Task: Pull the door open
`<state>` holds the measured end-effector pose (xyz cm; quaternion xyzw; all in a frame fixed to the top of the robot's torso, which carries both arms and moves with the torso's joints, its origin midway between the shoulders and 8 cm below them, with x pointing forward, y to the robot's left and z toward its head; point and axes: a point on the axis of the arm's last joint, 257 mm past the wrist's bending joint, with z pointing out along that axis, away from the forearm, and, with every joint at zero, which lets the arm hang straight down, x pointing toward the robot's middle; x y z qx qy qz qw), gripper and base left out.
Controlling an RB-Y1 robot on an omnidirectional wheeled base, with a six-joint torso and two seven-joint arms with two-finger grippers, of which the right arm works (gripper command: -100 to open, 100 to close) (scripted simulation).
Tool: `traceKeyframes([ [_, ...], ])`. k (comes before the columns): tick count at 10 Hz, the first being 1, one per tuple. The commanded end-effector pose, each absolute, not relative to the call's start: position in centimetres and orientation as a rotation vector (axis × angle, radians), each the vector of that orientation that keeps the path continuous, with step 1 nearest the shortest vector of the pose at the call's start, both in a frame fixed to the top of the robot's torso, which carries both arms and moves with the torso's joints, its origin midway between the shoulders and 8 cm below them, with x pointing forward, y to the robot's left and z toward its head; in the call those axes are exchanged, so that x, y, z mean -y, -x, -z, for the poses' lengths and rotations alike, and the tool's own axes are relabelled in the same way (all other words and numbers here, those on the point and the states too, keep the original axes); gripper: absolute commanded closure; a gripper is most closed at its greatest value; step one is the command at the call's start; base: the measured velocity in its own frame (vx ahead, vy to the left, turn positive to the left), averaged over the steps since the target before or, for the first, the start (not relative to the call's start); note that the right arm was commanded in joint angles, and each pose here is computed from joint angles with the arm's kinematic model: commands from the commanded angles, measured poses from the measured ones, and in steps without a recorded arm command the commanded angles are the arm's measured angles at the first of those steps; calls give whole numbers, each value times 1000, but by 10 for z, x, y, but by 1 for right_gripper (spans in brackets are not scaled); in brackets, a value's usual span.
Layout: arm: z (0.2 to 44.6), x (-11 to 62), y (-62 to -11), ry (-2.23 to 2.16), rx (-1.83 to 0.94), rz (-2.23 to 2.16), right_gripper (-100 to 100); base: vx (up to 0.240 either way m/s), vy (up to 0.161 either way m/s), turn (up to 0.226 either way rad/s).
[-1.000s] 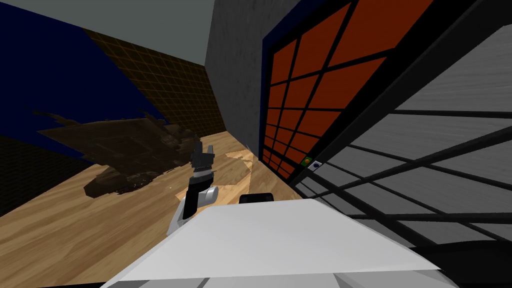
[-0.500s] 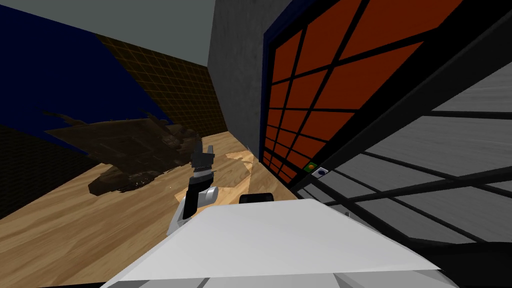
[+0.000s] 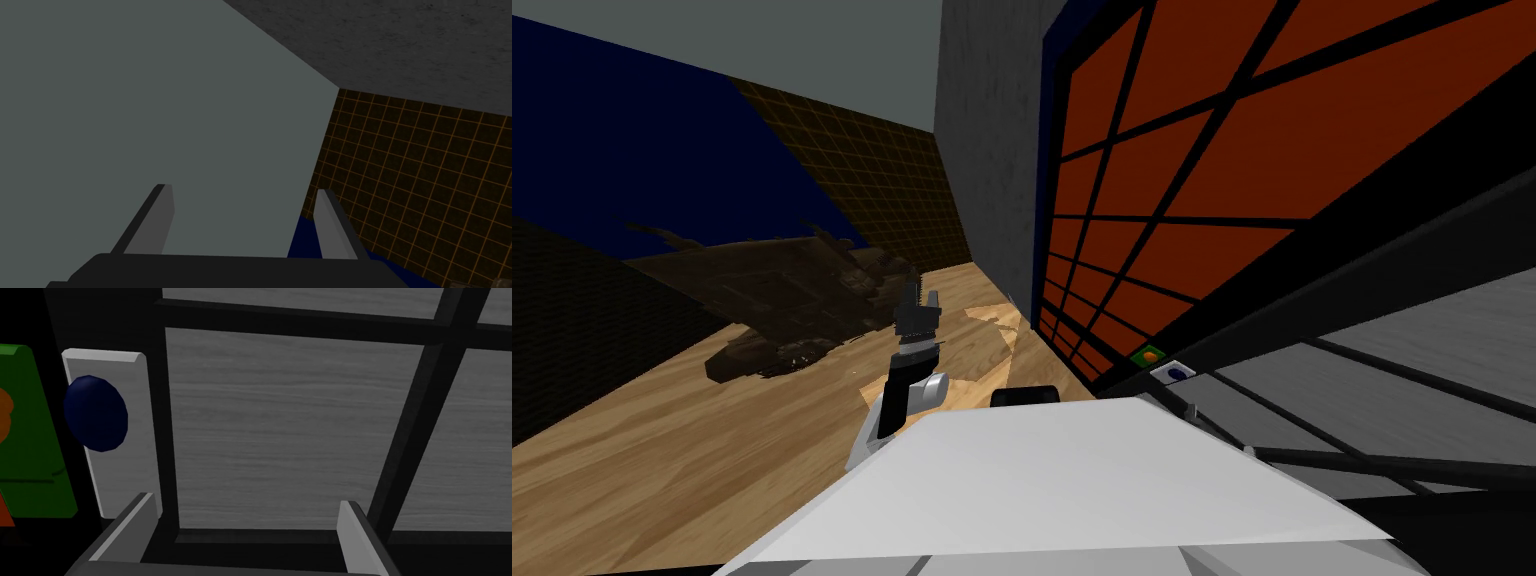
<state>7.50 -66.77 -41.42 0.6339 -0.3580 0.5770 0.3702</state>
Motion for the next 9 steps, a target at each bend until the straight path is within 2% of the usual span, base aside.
traceKeyframes([
  [1,408,668,-98,-1617,907,-1534,-100,126,-59,142],
  [4,398,667,-126,-1607,892,-1595,-100,167,-109,136],
  [7,402,666,-121,-1610,899,-1586,-100,26,-8,-23],
  [8,402,666,-121,-1610,899,-1586,100,0,0,0],
  [9,402,666,-121,-1610,899,-1586,100,0,8,14],
])
